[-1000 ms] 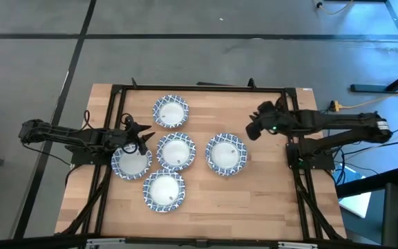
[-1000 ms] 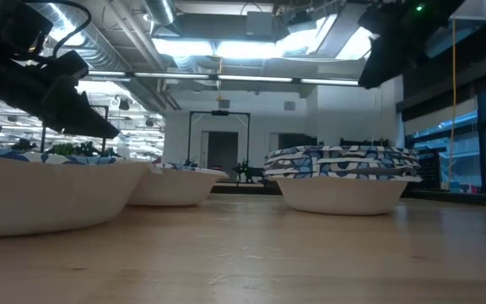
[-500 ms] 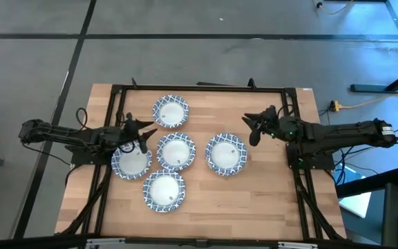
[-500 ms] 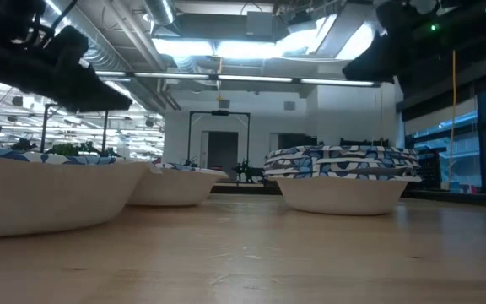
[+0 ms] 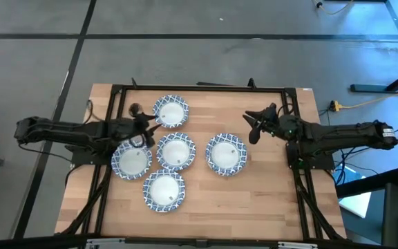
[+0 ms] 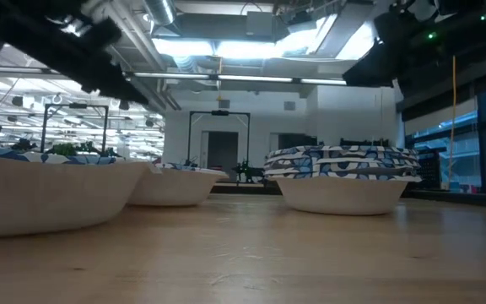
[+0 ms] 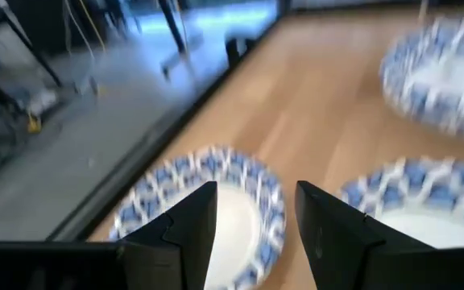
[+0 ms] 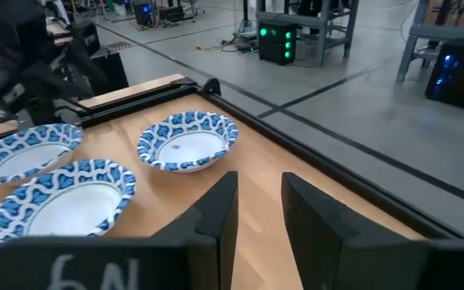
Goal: Nest bowls inside each other
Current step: Stack the white patterned bowls on top of the other white patterned bowls
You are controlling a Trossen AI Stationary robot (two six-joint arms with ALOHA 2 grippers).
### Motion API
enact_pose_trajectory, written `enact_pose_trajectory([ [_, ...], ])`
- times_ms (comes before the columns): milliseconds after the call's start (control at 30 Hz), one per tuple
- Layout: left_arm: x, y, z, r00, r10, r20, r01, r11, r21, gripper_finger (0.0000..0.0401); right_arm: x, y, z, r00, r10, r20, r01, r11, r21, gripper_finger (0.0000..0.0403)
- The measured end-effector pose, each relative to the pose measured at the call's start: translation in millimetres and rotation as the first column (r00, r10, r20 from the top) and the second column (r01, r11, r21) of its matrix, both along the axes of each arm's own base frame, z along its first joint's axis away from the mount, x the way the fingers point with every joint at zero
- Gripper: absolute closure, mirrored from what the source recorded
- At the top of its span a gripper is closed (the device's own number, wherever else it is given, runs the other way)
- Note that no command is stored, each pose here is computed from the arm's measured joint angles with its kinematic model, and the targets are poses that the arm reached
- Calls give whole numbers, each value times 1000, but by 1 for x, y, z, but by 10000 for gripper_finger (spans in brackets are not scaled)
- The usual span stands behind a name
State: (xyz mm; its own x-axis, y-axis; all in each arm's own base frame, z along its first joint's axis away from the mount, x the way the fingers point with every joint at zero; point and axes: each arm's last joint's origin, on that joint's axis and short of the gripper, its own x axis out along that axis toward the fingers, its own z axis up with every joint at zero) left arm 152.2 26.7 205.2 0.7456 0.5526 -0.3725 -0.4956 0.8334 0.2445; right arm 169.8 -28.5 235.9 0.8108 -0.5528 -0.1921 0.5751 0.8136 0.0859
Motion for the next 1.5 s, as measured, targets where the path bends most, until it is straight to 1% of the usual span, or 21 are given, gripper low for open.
enact_pose_trajectory([
  [67,6,4,-2,996,-1,-93,-2,1000,-30,238,0,-1,0,1000,-2,-2,2,1000,0,305],
  [133,12,7,-5,987,-14,-157,4,998,-59,238,0,-2,0,1000,15,-4,-15,1000,2,305],
  [233,23,11,-6,980,-39,-197,22,996,-91,238,1,-2,0,997,70,-18,-70,998,-6,305],
  [333,32,17,-9,968,-47,-245,24,995,-95,238,1,-2,-1,995,98,-26,-98,995,-14,305],
  [500,41,24,-21,935,-64,-350,30,994,-101,238,1,-2,-1,993,112,-24,-112,994,-8,305],
  [733,42,36,-46,863,-34,-504,-42,989,-140,238,1,-2,-1,991,132,-21,-132,991,1,305],
  [833,42,41,-52,846,-22,-532,-63,988,-141,238,1,-2,-1,991,132,-21,-132,991,2,305],
  [1033,44,50,-59,811,-19,-585,-45,994,-95,238,1,-2,-1,991,131,-20,-131,991,3,305],
  [1100,45,53,-61,811,-12,-584,-51,994,-92,238,1,-2,-1,992,128,-13,-128,992,12,305],
  [1333,45,60,-70,797,-26,-603,-70,988,-135,238,1,-2,-1,992,124,-6,-123,992,23,305],
  [1433,46,61,-70,804,-20,-595,-76,988,-136,244,1,-2,-1,992,123,-6,-123,992,23,305],
  [1500,47,61,-69,813,-16,-582,-75,988,-132,255,1,-2,-1,992,123,-6,-123,992,23,305],
])
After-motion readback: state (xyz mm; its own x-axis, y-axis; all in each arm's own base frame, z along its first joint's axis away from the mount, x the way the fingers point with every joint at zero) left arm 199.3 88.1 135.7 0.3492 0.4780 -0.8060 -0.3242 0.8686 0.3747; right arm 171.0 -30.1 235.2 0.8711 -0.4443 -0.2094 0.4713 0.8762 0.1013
